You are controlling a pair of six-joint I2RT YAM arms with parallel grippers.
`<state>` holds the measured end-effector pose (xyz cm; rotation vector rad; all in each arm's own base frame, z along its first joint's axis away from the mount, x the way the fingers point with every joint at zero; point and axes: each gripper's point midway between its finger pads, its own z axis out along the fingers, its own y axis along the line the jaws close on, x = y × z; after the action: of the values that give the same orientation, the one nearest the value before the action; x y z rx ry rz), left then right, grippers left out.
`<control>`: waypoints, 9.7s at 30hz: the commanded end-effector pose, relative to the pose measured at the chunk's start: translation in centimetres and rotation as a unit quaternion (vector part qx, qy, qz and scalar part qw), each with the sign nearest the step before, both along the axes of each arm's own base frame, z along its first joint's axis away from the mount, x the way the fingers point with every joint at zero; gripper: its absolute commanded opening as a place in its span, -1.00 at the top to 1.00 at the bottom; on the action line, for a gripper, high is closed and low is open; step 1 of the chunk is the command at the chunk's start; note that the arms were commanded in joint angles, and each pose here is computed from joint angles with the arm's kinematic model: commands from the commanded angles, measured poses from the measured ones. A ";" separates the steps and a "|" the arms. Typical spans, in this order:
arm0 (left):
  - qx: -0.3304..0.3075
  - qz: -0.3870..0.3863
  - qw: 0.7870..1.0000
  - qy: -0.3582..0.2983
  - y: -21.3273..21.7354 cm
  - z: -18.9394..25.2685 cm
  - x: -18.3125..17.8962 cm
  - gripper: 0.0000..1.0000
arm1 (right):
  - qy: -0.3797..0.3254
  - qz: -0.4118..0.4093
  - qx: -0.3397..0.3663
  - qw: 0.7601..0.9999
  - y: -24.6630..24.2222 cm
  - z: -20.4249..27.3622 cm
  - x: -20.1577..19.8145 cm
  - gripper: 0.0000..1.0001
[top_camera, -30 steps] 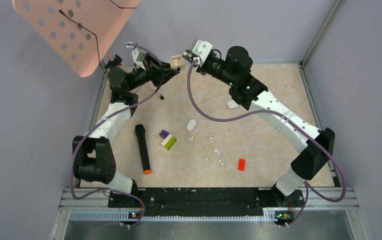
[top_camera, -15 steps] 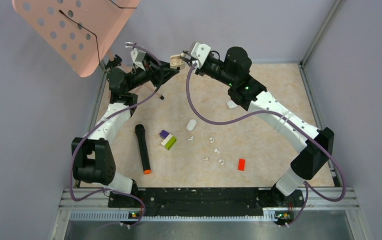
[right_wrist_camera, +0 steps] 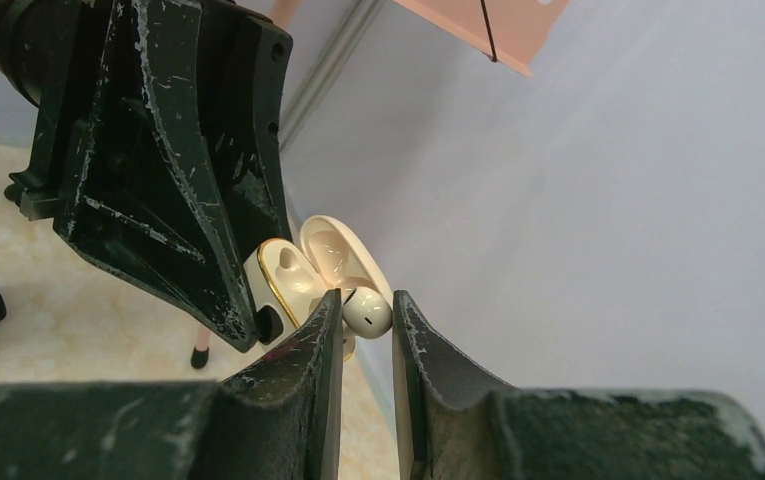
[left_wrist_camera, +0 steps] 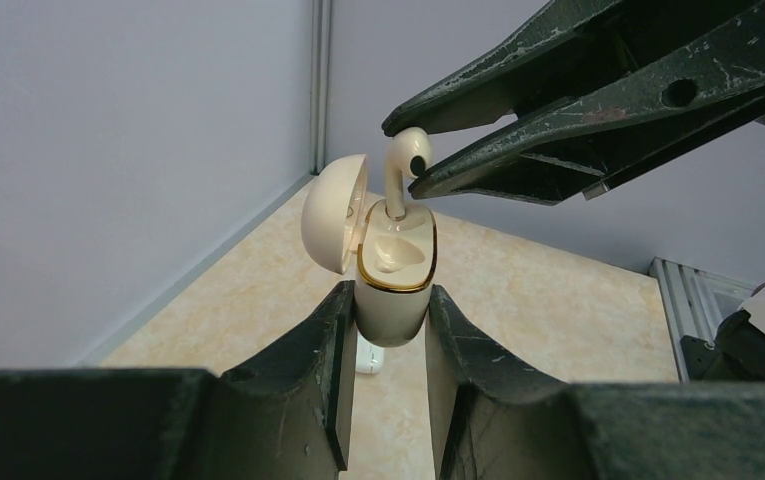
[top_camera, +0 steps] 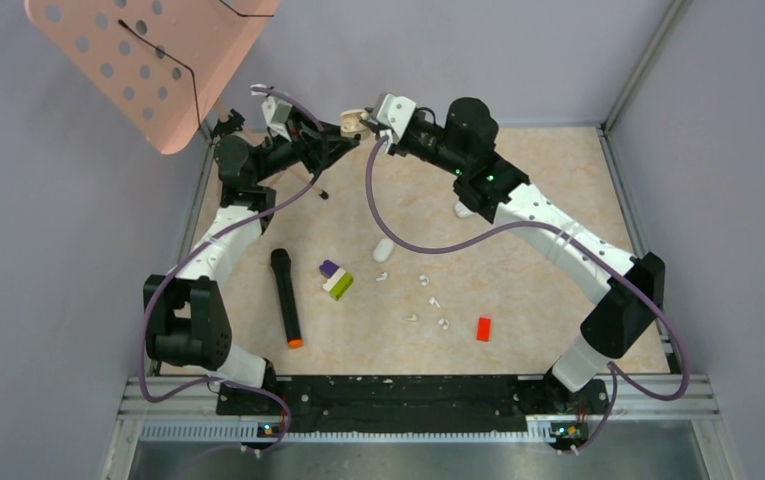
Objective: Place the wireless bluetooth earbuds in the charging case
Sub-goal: Place the earbud in the charging case, then adjust the charging case, then pick up the earbud from the center of the board.
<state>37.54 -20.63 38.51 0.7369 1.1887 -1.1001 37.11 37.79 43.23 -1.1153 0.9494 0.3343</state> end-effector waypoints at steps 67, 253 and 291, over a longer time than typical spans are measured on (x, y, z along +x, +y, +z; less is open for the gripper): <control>-0.023 0.031 0.998 -0.048 1.1 2.0 -0.1 1.00 | 0.053 -0.017 0.016 0.998 0.9 0.6 -0.1 0.40; 0.006 0.069 0.992 0.108 3.9 -8.1 1.3 1.00 | 0.200 0.324 -0.371 0.847 -7.6 -33.9 -17.1 0.29; 0.009 0.085 0.991 0.107 4.3 -8.2 0.5 1.00 | 0.135 0.482 -0.441 0.745 -6.5 -39.1 -19.0 0.33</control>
<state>38.82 -16.64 28.55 0.5078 1.4724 -1.0855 18.29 29.53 3.07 -2.5185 0.7762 0.9455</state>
